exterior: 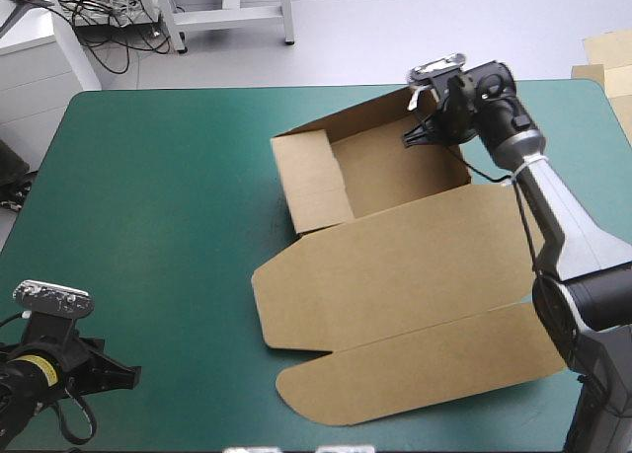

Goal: Fold the box

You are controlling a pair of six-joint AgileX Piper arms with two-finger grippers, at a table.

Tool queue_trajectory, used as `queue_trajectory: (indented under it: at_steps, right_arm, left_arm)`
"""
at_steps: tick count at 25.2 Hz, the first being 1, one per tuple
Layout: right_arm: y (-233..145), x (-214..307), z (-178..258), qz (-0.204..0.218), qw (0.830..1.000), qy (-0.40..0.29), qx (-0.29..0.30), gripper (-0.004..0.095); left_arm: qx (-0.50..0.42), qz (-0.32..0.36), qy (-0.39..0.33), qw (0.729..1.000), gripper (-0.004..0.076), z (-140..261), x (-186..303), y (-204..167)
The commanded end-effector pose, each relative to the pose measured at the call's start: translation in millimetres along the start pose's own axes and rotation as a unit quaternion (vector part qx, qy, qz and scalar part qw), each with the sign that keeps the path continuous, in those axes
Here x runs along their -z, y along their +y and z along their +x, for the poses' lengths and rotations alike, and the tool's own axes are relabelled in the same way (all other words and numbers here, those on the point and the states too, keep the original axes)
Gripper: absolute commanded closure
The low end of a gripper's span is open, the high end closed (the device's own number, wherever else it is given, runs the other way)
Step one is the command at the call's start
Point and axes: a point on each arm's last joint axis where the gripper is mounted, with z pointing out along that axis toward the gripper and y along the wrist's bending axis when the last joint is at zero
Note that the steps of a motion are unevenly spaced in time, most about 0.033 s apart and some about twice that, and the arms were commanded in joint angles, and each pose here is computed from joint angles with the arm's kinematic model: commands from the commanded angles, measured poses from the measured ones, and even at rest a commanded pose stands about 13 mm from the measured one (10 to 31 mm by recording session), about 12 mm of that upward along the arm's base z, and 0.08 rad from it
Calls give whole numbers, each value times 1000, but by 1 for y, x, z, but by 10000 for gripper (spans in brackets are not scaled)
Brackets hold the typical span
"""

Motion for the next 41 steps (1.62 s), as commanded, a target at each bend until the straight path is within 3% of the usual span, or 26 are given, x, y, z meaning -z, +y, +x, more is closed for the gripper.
queue_trajectory:
  at_steps: [1, 10, 15, 20, 23, 26, 30, 32, 41]
  right_arm:
    - [-66, 31, 1, 63, 996, -41, -51, 928]
    - [-217, 34, 69, 164, 965, 8, -206, 928]
    - [-257, 31, 102, 161, 947, 25, -276, 928]
    - [-270, 14, 114, 161, 942, 45, -290, 888]
    - [-273, 5, 117, 157, 941, 53, -295, 753]
    - [-273, 1, 117, 153, 941, 51, -297, 372]
    - [-273, 1, 117, 153, 941, 49, -297, 36]
    - [-273, 1, 117, 152, 941, 52, -297, -20]
    - [-267, 12, 115, 132, 949, 60, -281, -19]
  left_arm:
    - [1, -2, -28, 1000, 734, -7, 5, 1]
    - [1, -2, -27, 1000, 734, -7, 5, 1]
    - [1, -2, -28, 1000, 734, -7, 5, 1]
    - [2, -3, -22, 1000, 734, -6, 5, 1]
    - [5, -3, -18, 1000, 734, -5, 5, 1]
    - [6, -2, -17, 1000, 734, -5, 5, 1]
    - [6, -2, -17, 1000, 734, -5, 5, 1]
    - [6, -2, -17, 1000, 734, -5, 5, 1]
    - [5, -4, -16, 1000, 734, -5, 5, 1]
